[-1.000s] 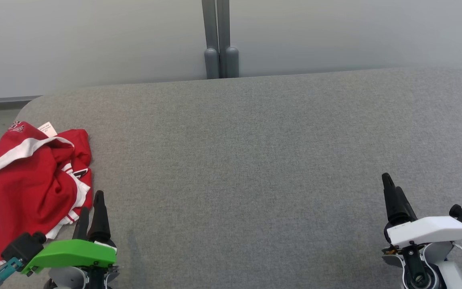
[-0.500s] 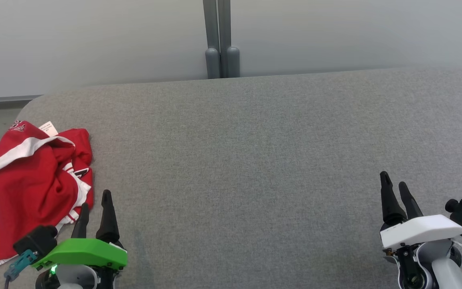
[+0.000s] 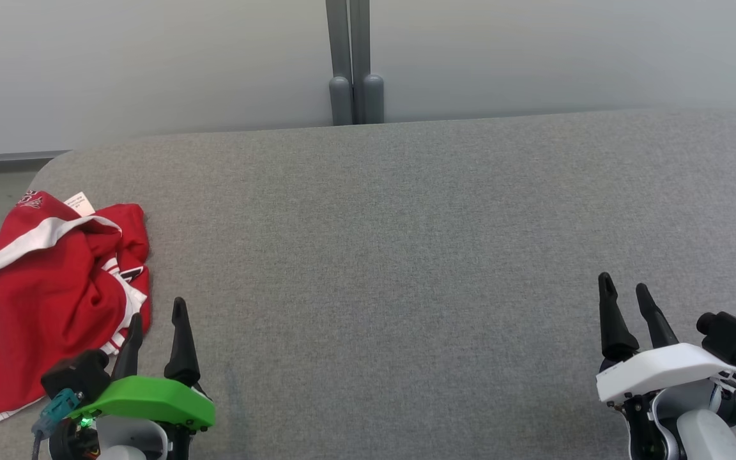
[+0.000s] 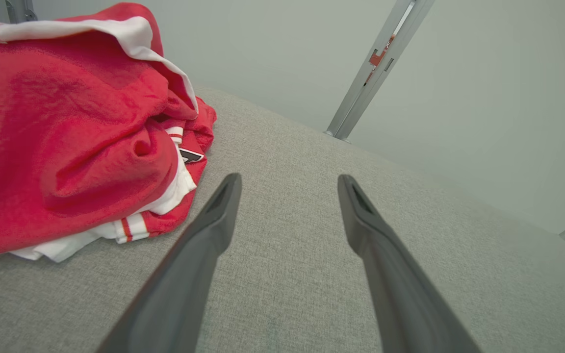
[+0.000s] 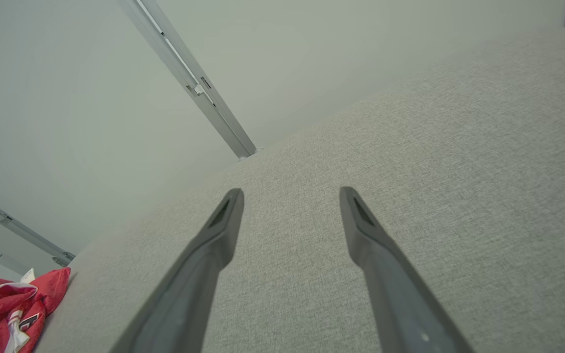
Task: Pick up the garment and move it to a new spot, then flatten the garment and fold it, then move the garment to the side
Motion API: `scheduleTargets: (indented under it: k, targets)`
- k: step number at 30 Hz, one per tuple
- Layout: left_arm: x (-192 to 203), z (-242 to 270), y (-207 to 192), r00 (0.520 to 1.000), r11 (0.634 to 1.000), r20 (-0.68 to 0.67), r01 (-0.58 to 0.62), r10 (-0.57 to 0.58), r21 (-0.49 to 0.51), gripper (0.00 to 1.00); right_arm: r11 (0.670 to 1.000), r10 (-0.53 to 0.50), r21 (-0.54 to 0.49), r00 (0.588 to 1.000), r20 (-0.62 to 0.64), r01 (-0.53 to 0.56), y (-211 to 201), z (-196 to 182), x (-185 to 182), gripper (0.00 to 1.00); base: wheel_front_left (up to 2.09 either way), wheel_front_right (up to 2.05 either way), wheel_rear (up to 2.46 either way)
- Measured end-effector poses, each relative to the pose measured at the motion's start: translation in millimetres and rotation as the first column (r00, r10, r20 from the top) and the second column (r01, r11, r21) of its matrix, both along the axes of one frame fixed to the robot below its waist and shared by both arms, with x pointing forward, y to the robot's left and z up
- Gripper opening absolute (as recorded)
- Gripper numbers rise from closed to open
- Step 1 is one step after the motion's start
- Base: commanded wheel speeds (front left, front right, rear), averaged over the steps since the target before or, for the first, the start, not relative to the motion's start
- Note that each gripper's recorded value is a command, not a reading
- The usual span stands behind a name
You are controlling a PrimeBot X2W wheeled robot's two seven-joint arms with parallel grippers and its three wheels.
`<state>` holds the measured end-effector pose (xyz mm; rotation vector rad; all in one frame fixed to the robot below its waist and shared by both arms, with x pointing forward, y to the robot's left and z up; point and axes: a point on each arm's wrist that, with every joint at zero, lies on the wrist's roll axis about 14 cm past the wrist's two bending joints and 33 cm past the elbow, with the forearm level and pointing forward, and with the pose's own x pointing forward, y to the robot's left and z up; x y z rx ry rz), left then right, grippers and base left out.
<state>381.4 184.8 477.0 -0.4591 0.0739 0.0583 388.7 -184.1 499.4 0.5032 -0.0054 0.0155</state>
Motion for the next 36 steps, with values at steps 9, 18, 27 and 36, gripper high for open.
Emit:
scheduleTargets:
  k: [9, 18, 27, 36]
  targets:
    - [0.1, 2.7, -3.5, 1.000, 0.995, 0.016, 0.025, -0.027, 0.097, 1.00, 0.995, 0.011, -0.100, 1.000, 0.011, -0.010, 1.6, 0.3, -0.2, 1.00, 0.00, 0.00, 0.00]
    - [-0.5, 2.7, -7.6, 0.998, 0.981, 0.023, 0.049, -0.054, 0.190, 1.00, 0.979, 0.023, -0.201, 1.000, 0.011, -0.020, 1.9, -2.3, -0.7, 1.00, 0.00, 0.00, 0.00]
    - [-1.8, 1.5, -8.7, 0.997, 0.964, 0.025, 0.060, -0.068, 0.260, 1.00, 0.961, 0.036, -0.275, 0.999, 0.019, -0.029, 4.0, -2.4, 0.2, 1.00, 0.00, 0.00, 0.00]
    - [-3.5, 2.3, -10.8, 0.996, 0.943, 0.033, 0.071, -0.087, 0.325, 1.00, 0.937, 0.041, -0.348, 0.999, 0.026, -0.030, 3.2, -1.8, -0.5, 1.00, 0.00, 0.00, 0.00]
